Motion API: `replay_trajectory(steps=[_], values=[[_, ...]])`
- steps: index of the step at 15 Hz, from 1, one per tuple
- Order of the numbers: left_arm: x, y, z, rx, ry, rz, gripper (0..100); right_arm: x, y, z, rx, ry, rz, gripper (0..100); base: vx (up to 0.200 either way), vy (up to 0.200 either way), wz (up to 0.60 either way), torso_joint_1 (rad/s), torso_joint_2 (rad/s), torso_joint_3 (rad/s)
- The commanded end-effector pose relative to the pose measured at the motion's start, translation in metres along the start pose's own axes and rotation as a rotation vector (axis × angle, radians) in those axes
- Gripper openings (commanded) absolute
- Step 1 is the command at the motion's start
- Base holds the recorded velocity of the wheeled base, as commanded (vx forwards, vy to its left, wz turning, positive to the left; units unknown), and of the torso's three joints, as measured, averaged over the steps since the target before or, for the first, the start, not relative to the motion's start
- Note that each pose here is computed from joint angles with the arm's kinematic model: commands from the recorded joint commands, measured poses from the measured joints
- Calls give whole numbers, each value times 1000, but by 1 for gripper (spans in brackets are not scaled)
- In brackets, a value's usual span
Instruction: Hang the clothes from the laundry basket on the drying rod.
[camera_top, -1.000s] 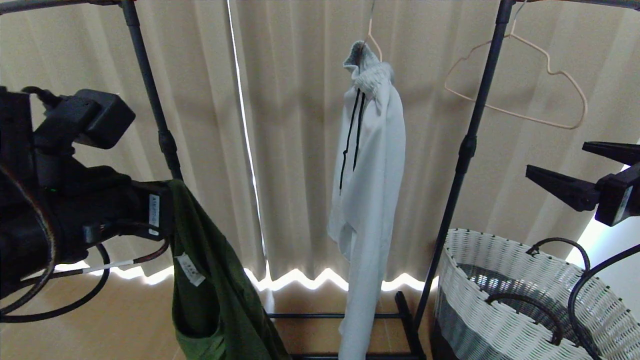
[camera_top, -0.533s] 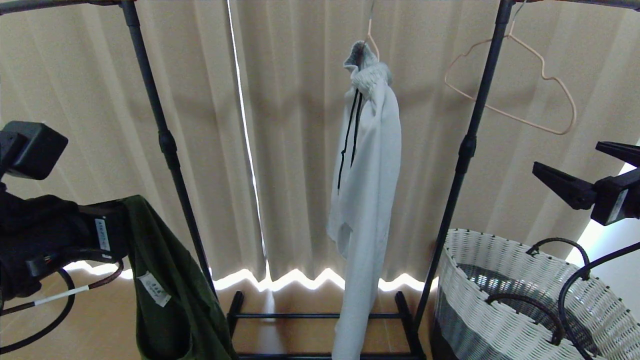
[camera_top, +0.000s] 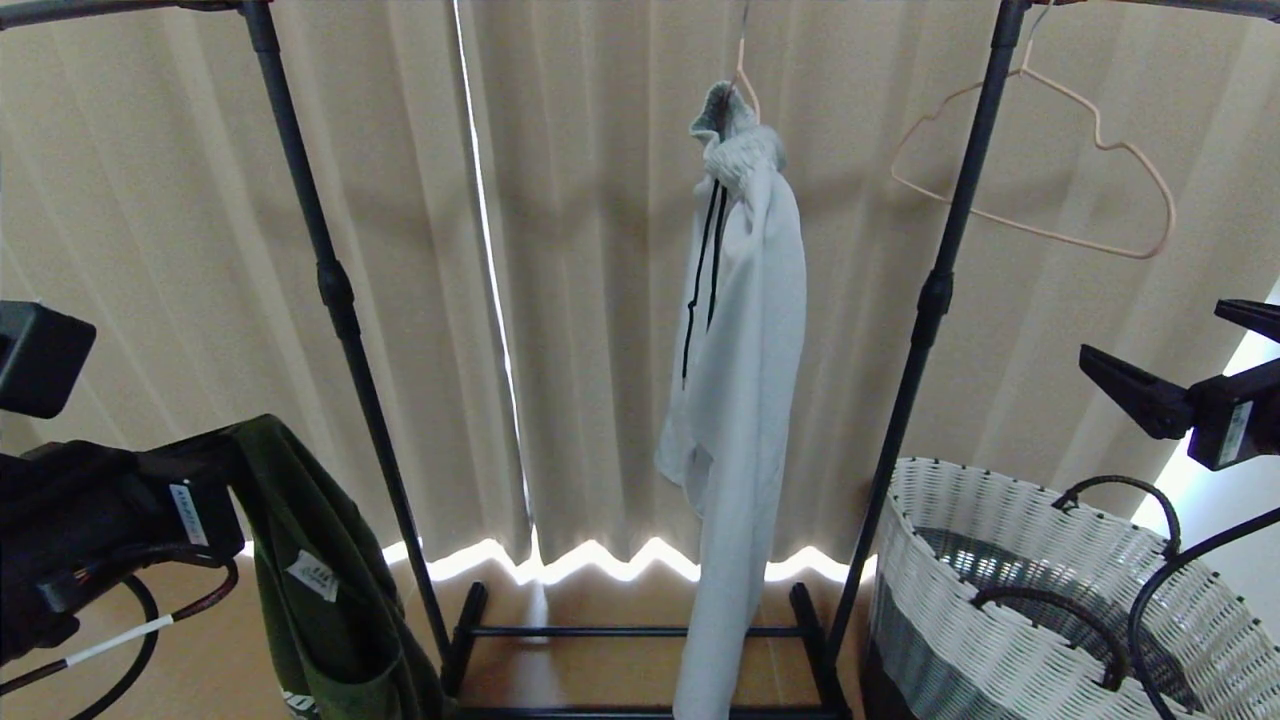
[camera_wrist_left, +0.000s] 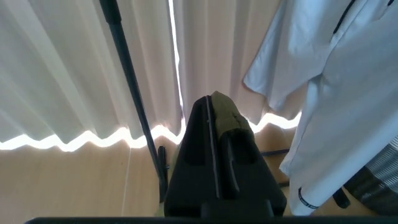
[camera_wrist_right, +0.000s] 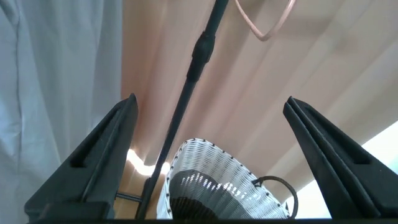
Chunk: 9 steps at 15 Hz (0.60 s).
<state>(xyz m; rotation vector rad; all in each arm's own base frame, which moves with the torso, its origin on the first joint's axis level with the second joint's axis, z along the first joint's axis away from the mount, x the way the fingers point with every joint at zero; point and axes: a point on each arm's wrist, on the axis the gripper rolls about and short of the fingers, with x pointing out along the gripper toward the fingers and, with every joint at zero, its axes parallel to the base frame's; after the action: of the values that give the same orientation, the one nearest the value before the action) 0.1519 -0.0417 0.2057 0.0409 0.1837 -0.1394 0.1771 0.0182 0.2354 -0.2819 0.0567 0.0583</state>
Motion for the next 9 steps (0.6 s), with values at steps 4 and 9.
replay_trajectory(steps=[4, 9], values=[[-12, -7, 1, 3, -31, -60, 0, -6, -3, -3, 5, 2, -16, 100, 0, 0, 0, 0, 0, 0], [-11, -8, -2, 11, -15, -66, 0, -8, -5, -12, 1, 33, -31, 100, 0, 0, 0, 0, 0, 0]])
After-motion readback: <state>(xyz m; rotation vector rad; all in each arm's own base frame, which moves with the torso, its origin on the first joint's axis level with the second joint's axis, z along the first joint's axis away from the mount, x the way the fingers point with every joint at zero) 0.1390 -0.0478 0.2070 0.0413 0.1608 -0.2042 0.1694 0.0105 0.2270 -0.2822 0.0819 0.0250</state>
